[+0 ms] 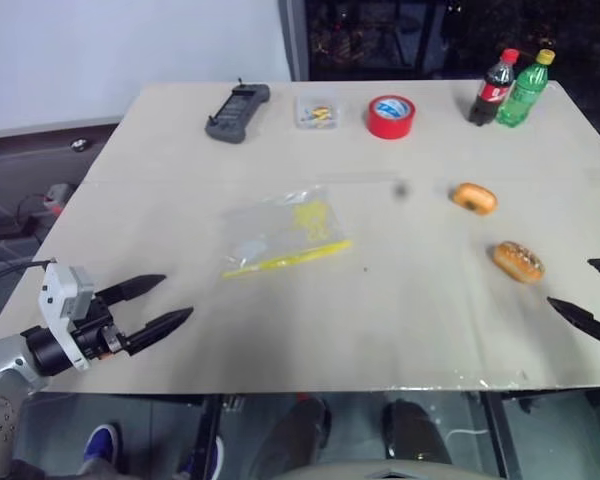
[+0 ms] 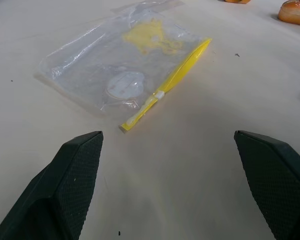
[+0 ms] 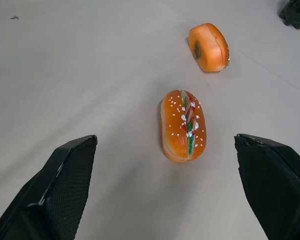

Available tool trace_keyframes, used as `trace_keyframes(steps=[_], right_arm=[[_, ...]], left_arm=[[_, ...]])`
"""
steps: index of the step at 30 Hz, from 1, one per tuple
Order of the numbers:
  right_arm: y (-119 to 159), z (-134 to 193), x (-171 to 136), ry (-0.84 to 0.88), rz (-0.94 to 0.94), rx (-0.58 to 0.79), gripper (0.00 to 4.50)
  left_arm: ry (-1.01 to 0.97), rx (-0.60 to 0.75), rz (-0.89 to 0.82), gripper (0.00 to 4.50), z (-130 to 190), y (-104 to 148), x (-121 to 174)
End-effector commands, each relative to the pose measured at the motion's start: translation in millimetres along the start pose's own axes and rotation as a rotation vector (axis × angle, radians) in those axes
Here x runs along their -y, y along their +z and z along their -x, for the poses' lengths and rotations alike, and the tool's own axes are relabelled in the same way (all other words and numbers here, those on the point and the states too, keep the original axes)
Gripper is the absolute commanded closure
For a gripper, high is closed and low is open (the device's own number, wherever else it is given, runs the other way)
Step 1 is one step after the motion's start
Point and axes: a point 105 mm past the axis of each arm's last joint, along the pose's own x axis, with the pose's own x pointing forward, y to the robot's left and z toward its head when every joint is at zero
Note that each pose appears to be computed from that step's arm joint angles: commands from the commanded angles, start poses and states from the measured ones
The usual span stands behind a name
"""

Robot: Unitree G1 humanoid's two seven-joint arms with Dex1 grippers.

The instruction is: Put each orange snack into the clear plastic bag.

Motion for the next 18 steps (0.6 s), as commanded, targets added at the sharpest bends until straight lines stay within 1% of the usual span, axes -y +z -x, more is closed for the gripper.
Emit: trace_keyframes(steps=[1, 4, 10, 14, 16, 18], right_arm=[[12.1, 0.1, 2.6, -0.007, 0.039, 0.025, 0.00], [19.0, -7.5, -1.3, 0.010, 0.044, 0.043, 0.00], [30.1, -17.5, -8.2, 0.033, 0.040, 0.089, 0.00], [41.3, -30.0, -22.8, 0.093, 0.042, 0.136, 0.00], [51.6, -40.4, -35.9, 0.144, 0.050, 0.178, 0.00], [64.2, -52.7, -55.2, 0.219, 0.074, 0.224, 0.00]], left_arm=[[0.000, 0.031, -0.049, 0.04, -3.5, 13.6, 0.0], [0.012, 0.063, -0.035, 0.04, -13.0, 19.7, -0.6], [0.026, 0.071, -0.038, 0.04, -18.4, 24.3, -1.9], [0.083, 0.068, 0.002, 0.04, -22.3, 23.2, -9.3], [0.161, 0.039, 0.057, 0.04, -24.9, 19.2, -18.0], [0.211, -0.009, 0.198, 0.04, -29.6, 13.3, -23.6]])
